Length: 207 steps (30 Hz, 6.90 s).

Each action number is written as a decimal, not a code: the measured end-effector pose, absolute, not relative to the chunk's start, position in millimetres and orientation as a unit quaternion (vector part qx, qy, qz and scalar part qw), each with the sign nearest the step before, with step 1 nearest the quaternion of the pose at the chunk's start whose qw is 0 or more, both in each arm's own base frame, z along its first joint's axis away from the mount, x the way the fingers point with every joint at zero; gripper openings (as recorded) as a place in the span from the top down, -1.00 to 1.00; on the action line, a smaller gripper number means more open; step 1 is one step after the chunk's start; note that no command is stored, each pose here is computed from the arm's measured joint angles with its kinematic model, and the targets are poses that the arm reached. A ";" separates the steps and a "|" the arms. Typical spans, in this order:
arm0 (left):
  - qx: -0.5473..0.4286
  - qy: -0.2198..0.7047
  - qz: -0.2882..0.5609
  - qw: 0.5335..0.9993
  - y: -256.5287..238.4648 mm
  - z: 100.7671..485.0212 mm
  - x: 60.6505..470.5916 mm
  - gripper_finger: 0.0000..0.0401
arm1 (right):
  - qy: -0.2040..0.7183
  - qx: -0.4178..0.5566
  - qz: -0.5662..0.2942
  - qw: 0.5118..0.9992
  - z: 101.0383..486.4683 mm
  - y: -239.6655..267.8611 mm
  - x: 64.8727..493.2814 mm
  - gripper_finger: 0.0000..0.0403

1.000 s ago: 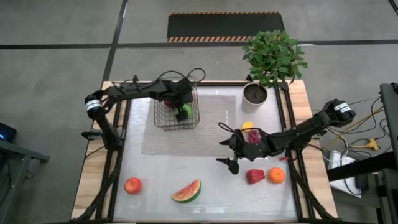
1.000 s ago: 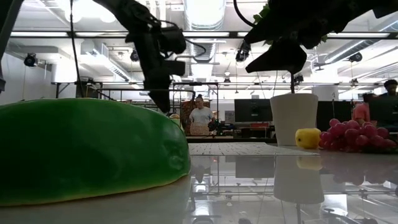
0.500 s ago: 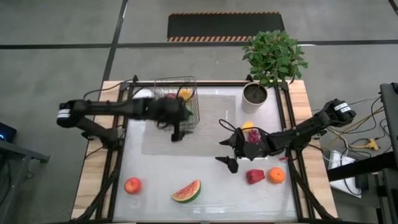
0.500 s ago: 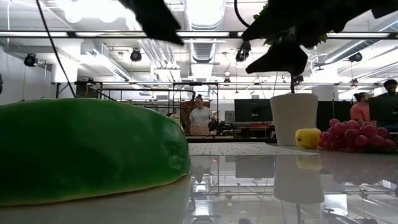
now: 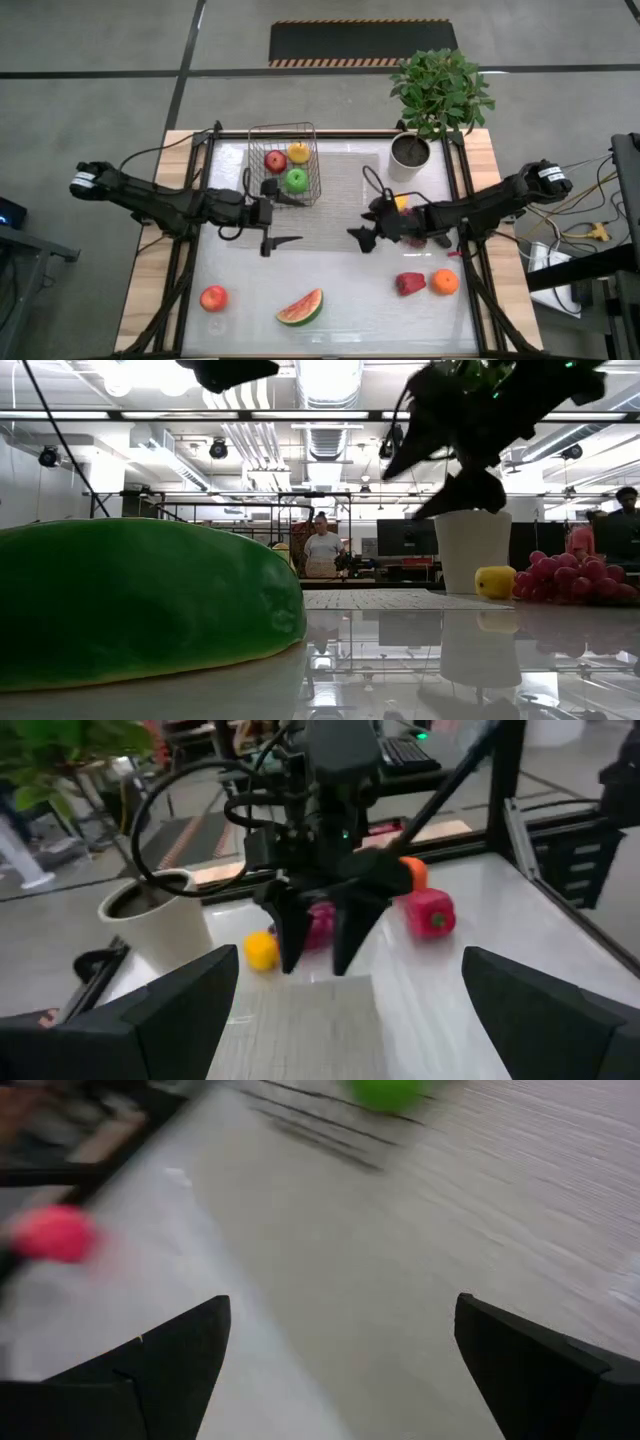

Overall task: Build produce basket
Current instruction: Put the yellow lemon into the brown wire basket

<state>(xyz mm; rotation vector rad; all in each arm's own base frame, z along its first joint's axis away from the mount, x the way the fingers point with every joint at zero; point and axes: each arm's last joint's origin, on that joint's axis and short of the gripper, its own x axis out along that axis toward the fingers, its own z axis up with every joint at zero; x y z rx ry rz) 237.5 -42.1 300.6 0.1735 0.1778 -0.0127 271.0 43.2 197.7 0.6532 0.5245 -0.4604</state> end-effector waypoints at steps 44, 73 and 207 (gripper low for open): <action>0.137 0.055 0.033 0.988 -35.0 289.3 216.4 -0.82 | 0.759 -0.026 -0.113 0.641 181.4 -58.2 262.4 -0.81; 0.171 0.051 0.031 0.984 -35.0 290.4 216.5 -0.82 | 0.735 -0.045 -0.113 0.667 169.8 -63.0 264.6 -0.09; 0.046 0.028 -0.067 0.996 -62.2 248.8 266.2 -0.18 | 0.048 -0.046 0.064 0.996 213.7 57.5 345.9 0.34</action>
